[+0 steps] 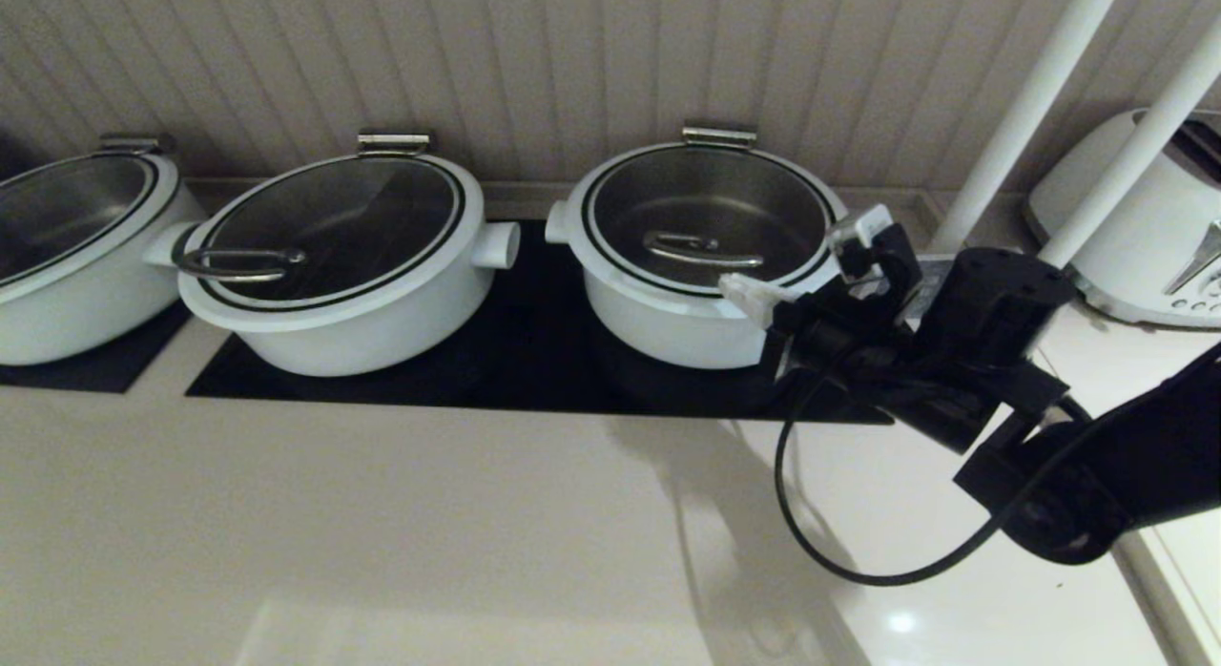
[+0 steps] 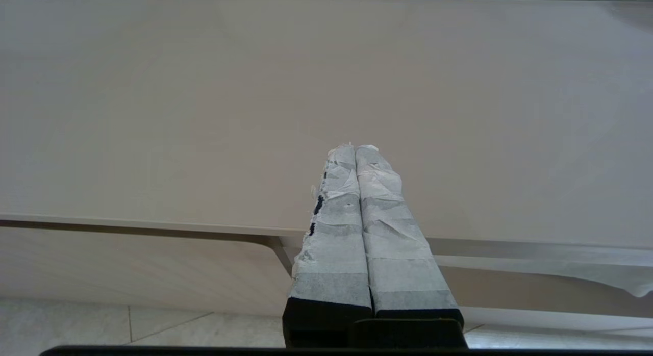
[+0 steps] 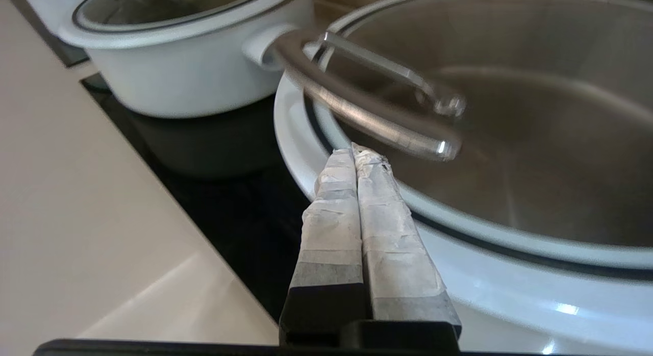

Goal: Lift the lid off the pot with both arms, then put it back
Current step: Open the food pot lid a small opening with the right arm

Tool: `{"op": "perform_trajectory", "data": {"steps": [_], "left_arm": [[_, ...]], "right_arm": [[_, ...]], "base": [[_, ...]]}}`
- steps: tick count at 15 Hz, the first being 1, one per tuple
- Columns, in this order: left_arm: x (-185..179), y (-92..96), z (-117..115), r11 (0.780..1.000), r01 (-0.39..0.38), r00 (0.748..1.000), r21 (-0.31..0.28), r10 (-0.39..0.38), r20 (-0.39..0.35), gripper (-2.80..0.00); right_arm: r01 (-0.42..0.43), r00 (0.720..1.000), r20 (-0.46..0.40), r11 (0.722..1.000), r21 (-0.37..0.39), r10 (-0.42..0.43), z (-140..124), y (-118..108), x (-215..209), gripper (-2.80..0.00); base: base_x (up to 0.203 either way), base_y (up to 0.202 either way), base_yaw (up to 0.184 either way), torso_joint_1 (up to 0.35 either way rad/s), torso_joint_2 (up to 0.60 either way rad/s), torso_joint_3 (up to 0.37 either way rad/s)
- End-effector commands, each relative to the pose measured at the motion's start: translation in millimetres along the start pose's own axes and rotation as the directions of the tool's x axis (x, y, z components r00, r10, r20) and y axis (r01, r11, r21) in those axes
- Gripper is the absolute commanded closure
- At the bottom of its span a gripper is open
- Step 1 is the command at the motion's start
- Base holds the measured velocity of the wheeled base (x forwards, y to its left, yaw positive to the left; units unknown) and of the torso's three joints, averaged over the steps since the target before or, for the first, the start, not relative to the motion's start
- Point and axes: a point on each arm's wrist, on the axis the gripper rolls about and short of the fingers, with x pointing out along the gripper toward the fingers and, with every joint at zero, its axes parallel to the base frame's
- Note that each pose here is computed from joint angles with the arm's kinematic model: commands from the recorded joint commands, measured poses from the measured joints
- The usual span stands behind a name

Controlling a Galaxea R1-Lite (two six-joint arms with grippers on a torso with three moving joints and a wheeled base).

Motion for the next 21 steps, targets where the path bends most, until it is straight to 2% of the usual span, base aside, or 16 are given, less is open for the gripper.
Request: {"op": "perform_trajectory", "data": {"steps": [1, 13, 21], "left_arm": [[0.1, 0.0, 0.0, 1.000, -0.001, 1.000, 0.000, 0.001, -0.001, 0.00], [0.0, 0.0, 0.0, 1.000, -0.001, 1.000, 0.000, 0.001, 0.000, 0.00], [0.0, 0.0, 0.0, 1.000, -0.001, 1.000, 0.000, 0.001, 0.000, 0.00]], "right_arm": [[-0.001, 1.000, 0.008, 1.000, -0.003, 0.001, -0.1, -0.3, 2.4, 0.00], [0.014, 0.999, 0.029, 1.000, -0.007, -0.014, 3.6, -2.5, 6.5, 0.00], [0.040, 0.997, 0.072, 0.999, -0.018, -0.039, 14.1, -8.0, 12.8, 0.00]], "base": [[0.000, 0.000, 0.000, 0.000, 0.00, 0.000], [0.000, 0.000, 0.000, 0.000, 0.00, 0.000], [0.000, 0.000, 0.000, 0.000, 0.00, 0.000]]}}
